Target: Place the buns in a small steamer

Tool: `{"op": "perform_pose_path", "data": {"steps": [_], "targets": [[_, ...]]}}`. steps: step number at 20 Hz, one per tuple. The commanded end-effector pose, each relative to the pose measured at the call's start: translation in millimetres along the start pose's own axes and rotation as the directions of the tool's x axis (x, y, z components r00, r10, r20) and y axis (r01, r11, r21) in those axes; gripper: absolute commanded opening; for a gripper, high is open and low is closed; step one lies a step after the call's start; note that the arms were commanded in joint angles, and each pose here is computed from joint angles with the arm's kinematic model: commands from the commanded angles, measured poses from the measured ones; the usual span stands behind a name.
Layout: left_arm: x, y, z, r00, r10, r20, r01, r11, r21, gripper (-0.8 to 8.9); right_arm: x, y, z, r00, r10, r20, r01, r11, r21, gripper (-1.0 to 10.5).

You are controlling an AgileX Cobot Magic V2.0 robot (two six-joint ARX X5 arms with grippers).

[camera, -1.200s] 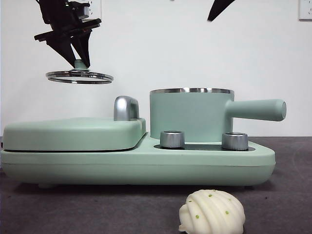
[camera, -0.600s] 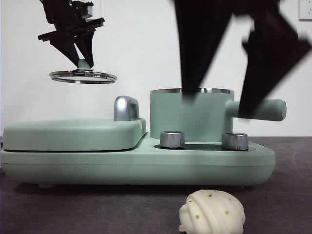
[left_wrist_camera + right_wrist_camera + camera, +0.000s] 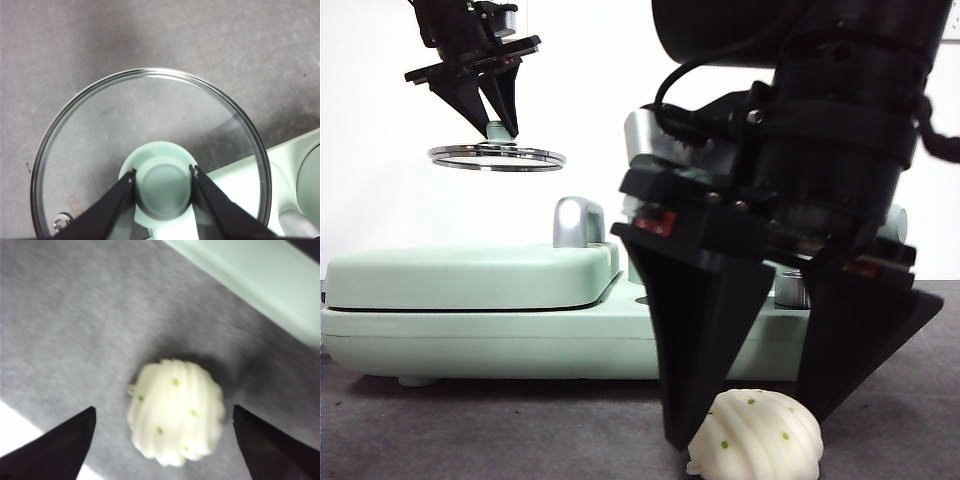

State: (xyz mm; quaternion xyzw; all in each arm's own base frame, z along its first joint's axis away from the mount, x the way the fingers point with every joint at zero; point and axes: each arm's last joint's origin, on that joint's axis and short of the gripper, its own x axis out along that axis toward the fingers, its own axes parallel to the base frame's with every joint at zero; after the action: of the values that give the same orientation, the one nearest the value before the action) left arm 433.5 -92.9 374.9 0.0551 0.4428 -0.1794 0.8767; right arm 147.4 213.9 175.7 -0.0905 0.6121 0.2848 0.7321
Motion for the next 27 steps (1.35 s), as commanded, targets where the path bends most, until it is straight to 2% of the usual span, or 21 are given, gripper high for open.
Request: {"op": "perform_pose_path", "data": {"steps": [1, 3, 5, 11, 16, 19, 22, 27], "targets": [[-11.6, -2.5, 6.9, 0.998, 0.003, 0.063, -0.003, 1.0, 0.004, 0.49, 4.6, 2.6, 0.9, 1.0, -0.003, -0.01, 0.003, 1.0, -0.006, 3.2], [-11.6, -2.5, 6.9, 0.998, 0.003, 0.063, -0.003, 1.0, 0.004, 0.49, 4.6, 2.6, 0.9, 1.0, -0.004, -0.011, 0.004, 1.0, -0.005, 2.2], [-11.6, -2.5, 7.0, 0.998, 0.003, 0.063, -0.003, 1.0, 0.004, 0.49, 4.6, 2.5, 1.1, 1.0, -0.009, -0.006, 0.009, 1.0, -0.004, 1.7], [-11.6, -2.5, 7.0, 0.998, 0.003, 0.063, -0.003, 1.0, 0.004, 0.49, -20.6, 10.8, 17.8, 1.0, -0.003, -0.012, 0.003, 1.0, 0.007, 1.7], [-11.6, -2.5, 6.9, 0.998, 0.003, 0.063, -0.003, 1.0, 0.004, 0.49, -91.5, 17.2, 54.0, 1.0, -0.01, 0.024, 0.01, 1.0, -0.003, 1.7], [-11.6, -2.5, 6.9, 0.998, 0.003, 0.063, -0.003, 1.0, 0.003, 0.49, -138.3, 1.3, 78.9, 0.991, -0.01, 0.133, 0.009, 1.0, 0.01, 1.7], [-11.6, -2.5, 6.9, 0.998, 0.003, 0.063, -0.003, 1.0, 0.003, 0.49, -166.7, -25.3, 105.3, 0.98, -0.047, 0.195, 0.038, 0.998, 0.048, 1.7], [-11.6, -2.5, 6.9, 0.998, 0.002, 0.062, -0.002, 1.0, 0.0, 0.49, -166.7, -63.4, 152.6, 0.978, -0.102, 0.184, 0.087, 0.992, 0.09, 1.7]]}}
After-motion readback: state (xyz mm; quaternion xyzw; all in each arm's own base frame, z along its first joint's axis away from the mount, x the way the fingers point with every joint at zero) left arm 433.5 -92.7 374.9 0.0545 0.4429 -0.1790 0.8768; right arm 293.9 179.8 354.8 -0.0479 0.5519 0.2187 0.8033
